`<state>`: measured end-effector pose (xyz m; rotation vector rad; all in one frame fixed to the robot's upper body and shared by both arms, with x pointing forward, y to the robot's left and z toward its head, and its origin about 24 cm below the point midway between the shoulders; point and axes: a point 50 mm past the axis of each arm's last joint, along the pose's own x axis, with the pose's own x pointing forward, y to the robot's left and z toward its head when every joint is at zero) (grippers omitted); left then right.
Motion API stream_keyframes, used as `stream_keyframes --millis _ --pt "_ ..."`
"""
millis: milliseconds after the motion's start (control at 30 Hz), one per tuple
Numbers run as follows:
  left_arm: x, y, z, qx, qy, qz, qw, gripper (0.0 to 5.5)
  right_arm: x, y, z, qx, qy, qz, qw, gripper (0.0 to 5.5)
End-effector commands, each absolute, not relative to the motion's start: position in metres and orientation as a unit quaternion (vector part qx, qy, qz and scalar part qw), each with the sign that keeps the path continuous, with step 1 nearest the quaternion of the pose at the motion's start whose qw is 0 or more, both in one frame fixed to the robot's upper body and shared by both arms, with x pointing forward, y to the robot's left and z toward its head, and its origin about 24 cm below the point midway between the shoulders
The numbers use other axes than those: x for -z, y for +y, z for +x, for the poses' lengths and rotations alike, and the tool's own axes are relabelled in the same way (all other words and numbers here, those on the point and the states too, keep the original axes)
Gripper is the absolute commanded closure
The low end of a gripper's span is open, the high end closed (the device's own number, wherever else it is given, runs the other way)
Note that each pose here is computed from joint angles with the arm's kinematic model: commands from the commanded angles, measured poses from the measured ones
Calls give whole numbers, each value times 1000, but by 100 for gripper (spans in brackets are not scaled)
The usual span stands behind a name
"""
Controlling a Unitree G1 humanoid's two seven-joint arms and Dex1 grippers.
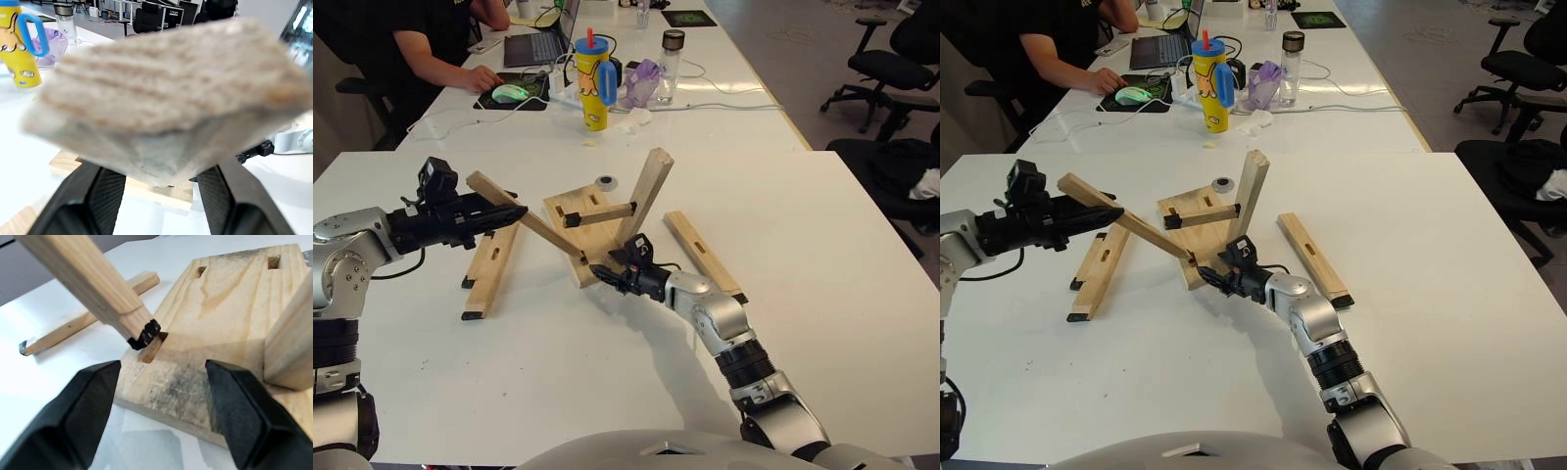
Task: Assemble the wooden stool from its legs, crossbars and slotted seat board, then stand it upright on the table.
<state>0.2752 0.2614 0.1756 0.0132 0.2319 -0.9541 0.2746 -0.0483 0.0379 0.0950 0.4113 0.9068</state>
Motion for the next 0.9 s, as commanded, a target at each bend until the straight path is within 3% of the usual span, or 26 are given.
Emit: stream_keyframes --millis 33,400,600,733,900 --pt "-177 255 282 473 133 38 870 348 -8 -54 262 -422 280 20 862 228" --pt "-176 253 275 511 182 61 838 348 -6 -47 259 -433 285 9 855 228" --pt "-170 258 284 472 200 112 851 348 -5 -45 258 -436 287 6 853 228" --pt "-180 249 287 482 186 123 847 348 -4 -45 257 -440 292 1 849 228" --pt "-181 222 282 527 184 112 822 348 -4 -43 257 -443 298 -10 845 228"
